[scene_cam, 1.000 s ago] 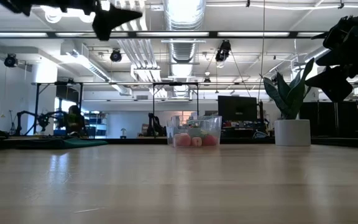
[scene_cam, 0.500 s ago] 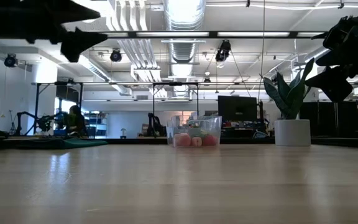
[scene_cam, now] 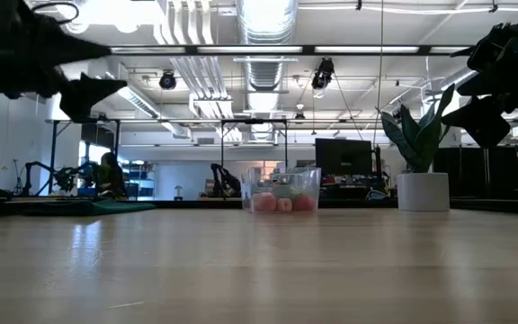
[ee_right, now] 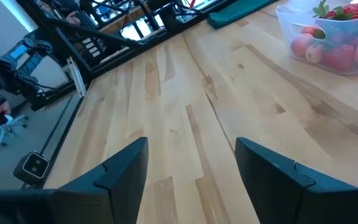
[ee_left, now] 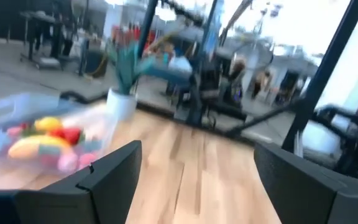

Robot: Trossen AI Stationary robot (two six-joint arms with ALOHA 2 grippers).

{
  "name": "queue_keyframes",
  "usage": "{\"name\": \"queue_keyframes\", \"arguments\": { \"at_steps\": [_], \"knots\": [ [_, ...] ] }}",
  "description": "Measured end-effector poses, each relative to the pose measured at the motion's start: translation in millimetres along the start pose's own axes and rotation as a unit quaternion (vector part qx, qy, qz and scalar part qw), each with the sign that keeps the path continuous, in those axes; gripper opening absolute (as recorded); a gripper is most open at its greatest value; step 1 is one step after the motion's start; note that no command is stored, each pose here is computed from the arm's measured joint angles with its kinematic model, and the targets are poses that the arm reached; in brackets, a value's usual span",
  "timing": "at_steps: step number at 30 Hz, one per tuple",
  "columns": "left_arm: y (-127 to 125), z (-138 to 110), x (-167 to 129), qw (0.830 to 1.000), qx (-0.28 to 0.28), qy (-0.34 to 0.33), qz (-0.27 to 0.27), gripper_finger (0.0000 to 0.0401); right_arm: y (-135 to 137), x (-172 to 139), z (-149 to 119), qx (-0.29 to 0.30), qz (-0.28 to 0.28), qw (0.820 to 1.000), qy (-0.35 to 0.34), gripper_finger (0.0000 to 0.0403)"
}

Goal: Pick and placing Produce into tupperware
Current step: Return to Home Position

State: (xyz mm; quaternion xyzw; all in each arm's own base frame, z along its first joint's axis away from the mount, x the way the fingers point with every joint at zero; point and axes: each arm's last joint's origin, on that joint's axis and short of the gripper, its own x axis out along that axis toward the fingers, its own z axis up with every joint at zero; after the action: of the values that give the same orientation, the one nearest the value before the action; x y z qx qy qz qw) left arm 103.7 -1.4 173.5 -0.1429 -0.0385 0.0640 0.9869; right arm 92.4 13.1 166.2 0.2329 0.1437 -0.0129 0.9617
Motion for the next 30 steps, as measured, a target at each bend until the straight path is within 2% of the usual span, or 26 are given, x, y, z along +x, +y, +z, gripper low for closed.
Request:
{"name": "queue_keyframes", "arguments": {
  "at_steps": [3,7,9,19,21,25,30],
  "knots": [
    [2.6,-6.3,-3.6,0.999,0.006,0.030,0.007,0.0297,-0.1,0.0,0.1,-0.022,-0.001,1.000,-0.001,0.0233],
    [2.5,-5.6,-3.9,1.000,0.014,0.026,0.007,0.0297,0.0,0.0,0.0,-0.147,0.000,0.989,0.000,0.0233],
    [2.4,-4.7,-4.5,1.000,0.006,0.021,0.006,0.0297,0.0,0.0,0.1,-0.183,0.000,0.983,0.000,0.0233],
    [2.8,-7.1,-3.2,0.999,0.007,0.033,0.010,0.0297,0.0,0.0,1.7,-0.278,-0.012,0.960,-0.011,0.0233],
    [2.9,-7.9,-2.7,0.999,0.008,0.037,0.011,0.0297,0.4,-0.1,2.4,-0.292,-0.011,0.956,-0.014,0.0233],
    [3.1,-8.9,-2.1,0.999,0.010,0.042,0.013,0.0297,2.2,-0.2,5.5,-0.274,-0.006,0.961,-0.033,0.0233],
    [3.3,-9.9,-1.6,0.999,0.011,0.048,0.014,0.0297,3.6,-0.4,8.1,-0.278,-0.003,0.960,-0.048,0.0233]
  ]
}}
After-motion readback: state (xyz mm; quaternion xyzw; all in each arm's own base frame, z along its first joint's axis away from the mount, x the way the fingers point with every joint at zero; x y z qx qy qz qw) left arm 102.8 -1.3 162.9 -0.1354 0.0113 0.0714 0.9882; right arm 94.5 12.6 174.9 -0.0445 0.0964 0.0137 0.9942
